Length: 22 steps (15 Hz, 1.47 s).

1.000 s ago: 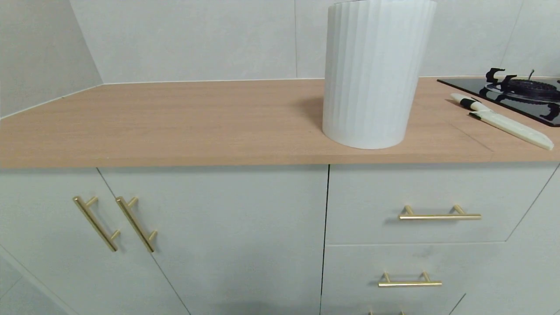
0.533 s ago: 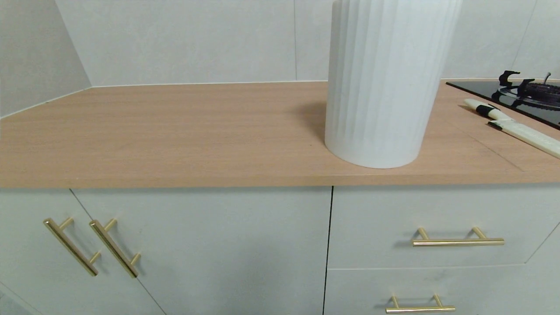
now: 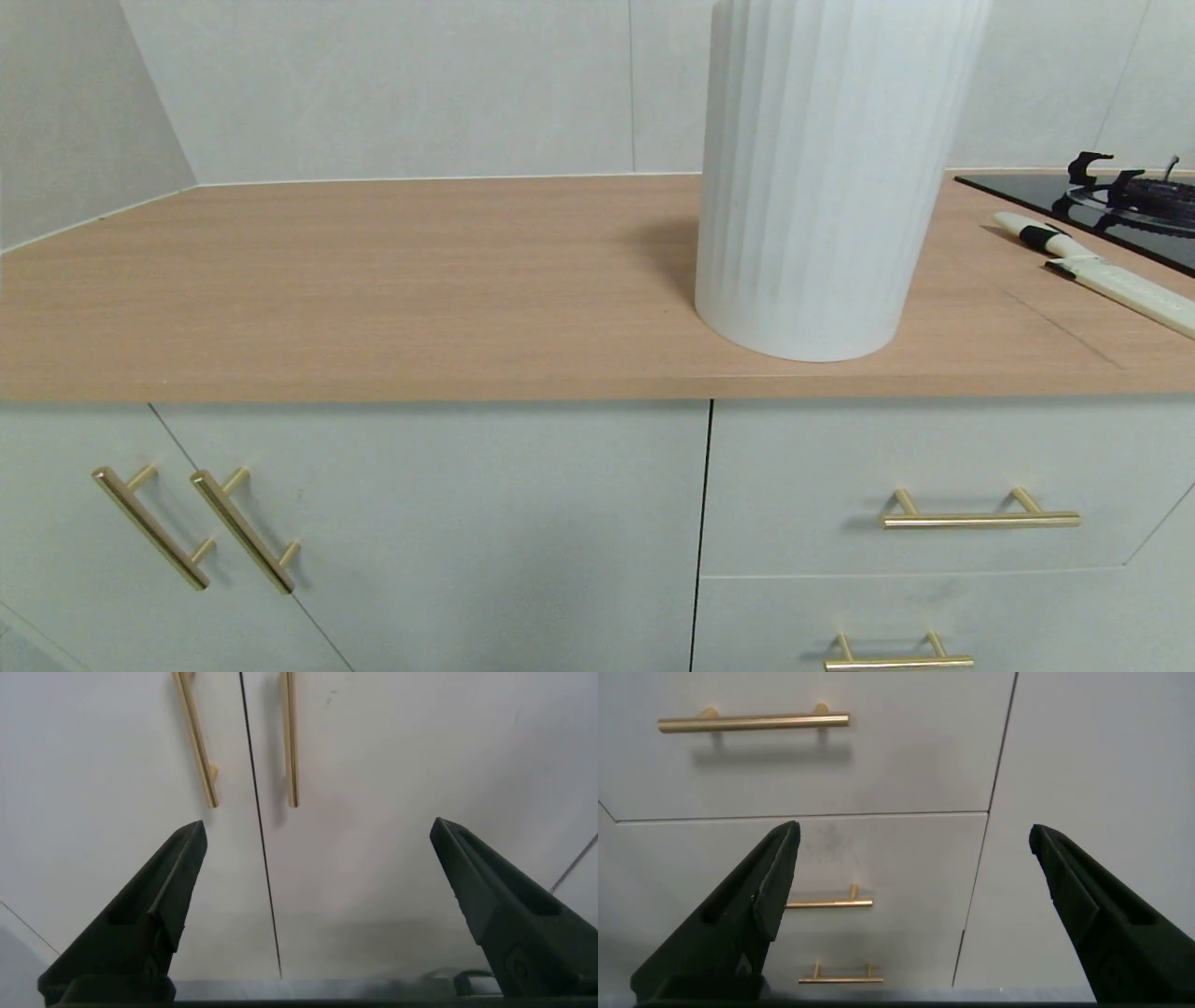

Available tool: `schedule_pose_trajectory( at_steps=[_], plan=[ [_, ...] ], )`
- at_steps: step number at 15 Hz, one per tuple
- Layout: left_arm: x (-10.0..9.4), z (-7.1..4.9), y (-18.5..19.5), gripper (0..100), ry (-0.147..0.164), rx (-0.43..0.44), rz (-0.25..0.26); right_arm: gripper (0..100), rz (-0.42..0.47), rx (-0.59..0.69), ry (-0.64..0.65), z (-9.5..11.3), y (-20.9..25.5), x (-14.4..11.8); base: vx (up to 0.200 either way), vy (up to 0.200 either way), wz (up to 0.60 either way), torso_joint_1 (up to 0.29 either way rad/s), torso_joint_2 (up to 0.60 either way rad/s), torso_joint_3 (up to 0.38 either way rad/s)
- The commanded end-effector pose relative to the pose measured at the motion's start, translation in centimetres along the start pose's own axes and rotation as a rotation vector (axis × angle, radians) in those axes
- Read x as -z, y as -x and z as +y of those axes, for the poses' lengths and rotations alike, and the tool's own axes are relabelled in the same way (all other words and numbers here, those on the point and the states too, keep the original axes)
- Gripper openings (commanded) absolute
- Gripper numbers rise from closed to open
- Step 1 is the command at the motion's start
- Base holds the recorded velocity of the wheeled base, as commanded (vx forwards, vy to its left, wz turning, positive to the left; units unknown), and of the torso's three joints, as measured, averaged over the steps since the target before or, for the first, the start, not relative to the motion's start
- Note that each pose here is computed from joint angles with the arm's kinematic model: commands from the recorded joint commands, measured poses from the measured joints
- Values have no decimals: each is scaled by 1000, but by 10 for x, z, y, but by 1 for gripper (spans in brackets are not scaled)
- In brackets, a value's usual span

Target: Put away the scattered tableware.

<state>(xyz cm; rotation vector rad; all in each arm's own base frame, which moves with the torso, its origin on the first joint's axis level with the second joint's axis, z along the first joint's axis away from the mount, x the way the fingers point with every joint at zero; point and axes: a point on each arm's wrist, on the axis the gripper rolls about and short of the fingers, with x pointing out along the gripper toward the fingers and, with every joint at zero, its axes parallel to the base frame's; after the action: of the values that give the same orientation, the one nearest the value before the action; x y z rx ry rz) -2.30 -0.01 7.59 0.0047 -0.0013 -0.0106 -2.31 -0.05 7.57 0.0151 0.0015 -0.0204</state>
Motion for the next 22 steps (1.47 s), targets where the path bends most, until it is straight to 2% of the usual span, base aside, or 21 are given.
schedule_pose_trajectory(
  at_steps=[1, 8, 22],
  plan=[
    [0, 0, 0, 100, 0, 0, 1, 100, 1, 0, 0, 0, 0, 0, 0, -200, 0, 12, 7, -2],
    [0, 0, 0, 100, 3, 0, 1, 100, 0, 0, 0, 0, 0, 0, 0, -200, 0, 2, 0, 4],
    [0, 0, 0, 100, 2, 0, 1, 100, 1, 0, 1, 0, 0, 0, 0, 0, 0, 0, 0, 0]
  ],
)
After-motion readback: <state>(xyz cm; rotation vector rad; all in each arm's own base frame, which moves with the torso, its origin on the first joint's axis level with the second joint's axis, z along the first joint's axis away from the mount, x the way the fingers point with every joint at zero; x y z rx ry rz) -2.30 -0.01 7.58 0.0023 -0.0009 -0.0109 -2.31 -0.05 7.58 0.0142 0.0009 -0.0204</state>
